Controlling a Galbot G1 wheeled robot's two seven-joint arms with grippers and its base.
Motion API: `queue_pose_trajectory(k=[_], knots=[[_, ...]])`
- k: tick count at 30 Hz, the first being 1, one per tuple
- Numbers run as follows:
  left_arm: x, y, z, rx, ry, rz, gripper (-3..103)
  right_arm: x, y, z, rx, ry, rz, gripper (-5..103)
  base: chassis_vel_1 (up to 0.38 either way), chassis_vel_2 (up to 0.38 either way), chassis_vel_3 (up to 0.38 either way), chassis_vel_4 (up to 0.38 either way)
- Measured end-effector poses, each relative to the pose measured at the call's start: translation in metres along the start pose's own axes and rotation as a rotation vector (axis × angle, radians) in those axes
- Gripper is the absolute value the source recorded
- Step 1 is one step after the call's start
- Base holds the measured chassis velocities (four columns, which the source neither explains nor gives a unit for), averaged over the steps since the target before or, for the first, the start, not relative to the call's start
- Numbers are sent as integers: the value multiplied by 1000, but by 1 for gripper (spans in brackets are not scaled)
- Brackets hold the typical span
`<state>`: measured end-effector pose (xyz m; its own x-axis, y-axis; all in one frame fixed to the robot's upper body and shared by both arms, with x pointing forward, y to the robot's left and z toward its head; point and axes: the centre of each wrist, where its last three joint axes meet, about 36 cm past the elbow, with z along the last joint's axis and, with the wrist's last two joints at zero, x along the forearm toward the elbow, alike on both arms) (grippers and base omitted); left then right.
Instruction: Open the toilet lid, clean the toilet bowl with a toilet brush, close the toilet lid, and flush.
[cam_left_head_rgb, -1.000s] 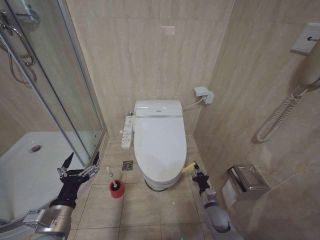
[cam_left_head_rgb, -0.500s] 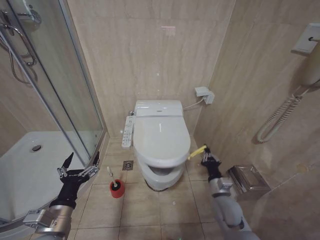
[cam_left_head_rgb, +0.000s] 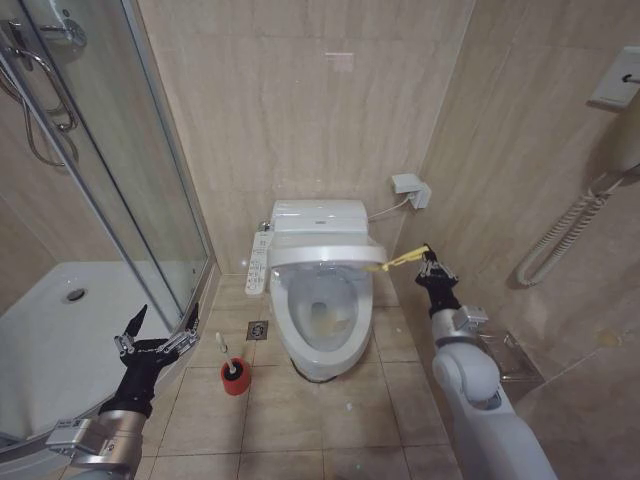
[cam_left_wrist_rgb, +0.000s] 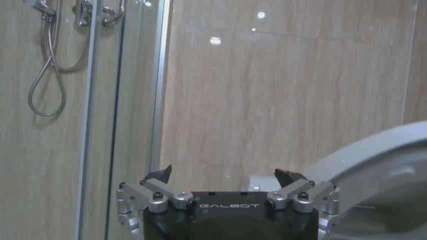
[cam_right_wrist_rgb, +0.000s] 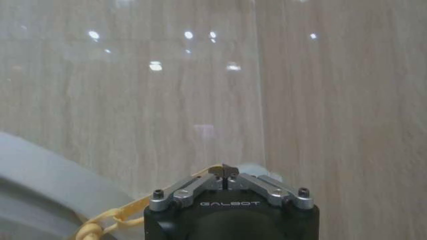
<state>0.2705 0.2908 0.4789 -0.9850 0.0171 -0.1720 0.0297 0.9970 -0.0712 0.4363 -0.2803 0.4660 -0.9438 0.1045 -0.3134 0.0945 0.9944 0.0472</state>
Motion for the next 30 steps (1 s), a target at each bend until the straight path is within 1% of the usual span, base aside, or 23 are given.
queue_pose_trajectory(k=[4,8,11,13,21,22,25,30], knots=[[0,0,0,0,0,0,100,-2,-2,0,25,-38,-22,0,0,0,0,0],[0,0,0,0,0,0,100,-1,-3,1,30,-41,-35,0,0,0,0,0],[0,0,0,0,0,0,100,-1,-1,2,16,-38,-39,0,0,0,0,0],[0,0,0,0,0,0,100,-2,-1,3,-11,-33,-42,0,0,0,0,0],[0,0,0,0,1,0,100,-4,-6,8,-10,-43,-42,0,-42,53,47,-42],[0,0,0,0,0,0,100,-4,-7,9,-4,-50,-33,0,-103,120,128,-114],[0,0,0,0,0,0,100,-4,-12,13,56,-74,-13,0,-116,143,111,-125],[0,0,0,0,0,0,100,-4,-13,14,73,-78,-3,0,-65,80,73,-76]])
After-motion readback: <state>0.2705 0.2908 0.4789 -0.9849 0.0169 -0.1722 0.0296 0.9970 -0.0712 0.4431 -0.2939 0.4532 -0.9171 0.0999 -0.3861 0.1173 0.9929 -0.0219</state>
